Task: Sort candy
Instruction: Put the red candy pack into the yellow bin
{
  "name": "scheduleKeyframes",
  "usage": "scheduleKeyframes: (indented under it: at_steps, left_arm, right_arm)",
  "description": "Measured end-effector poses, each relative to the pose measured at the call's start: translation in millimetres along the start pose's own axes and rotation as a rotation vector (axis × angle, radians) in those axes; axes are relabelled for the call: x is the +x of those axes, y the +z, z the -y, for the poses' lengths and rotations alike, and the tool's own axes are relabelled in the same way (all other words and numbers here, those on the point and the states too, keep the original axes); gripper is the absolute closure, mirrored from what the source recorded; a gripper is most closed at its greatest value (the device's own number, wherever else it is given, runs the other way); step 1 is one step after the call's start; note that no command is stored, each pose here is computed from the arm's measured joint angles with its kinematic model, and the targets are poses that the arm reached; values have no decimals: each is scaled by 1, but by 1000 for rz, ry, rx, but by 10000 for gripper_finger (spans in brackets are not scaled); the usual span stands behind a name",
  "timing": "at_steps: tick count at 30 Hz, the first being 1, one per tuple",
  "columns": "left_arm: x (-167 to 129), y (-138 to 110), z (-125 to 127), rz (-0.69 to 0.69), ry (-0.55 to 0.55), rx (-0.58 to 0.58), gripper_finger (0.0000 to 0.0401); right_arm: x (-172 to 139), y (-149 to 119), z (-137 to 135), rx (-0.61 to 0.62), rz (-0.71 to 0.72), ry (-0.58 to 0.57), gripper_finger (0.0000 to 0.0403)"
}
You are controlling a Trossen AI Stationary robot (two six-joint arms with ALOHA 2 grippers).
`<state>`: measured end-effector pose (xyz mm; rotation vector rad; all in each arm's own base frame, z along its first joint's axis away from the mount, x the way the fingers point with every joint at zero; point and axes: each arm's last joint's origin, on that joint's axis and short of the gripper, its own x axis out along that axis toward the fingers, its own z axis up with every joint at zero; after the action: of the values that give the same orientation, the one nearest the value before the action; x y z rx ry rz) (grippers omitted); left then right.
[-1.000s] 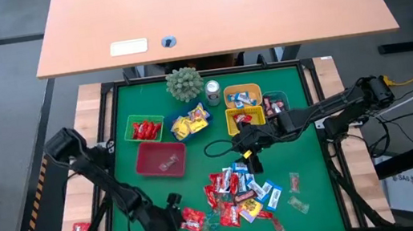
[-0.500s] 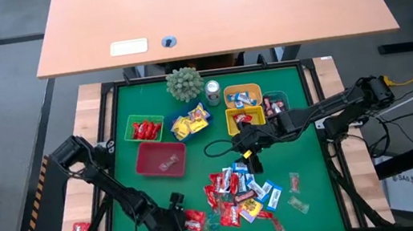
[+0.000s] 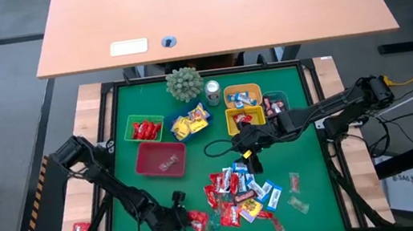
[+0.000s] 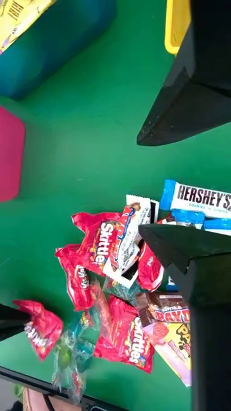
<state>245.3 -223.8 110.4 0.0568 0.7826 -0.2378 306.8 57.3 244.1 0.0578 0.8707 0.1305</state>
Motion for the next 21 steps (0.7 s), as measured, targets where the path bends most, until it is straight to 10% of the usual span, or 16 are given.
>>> scheduleKeyframes:
  at_steps: [21]
  left_arm:
    - [-6,66,-101,279,211,-289,400]
  right_arm:
    - [-1,6,-5,-290,74,132,194]
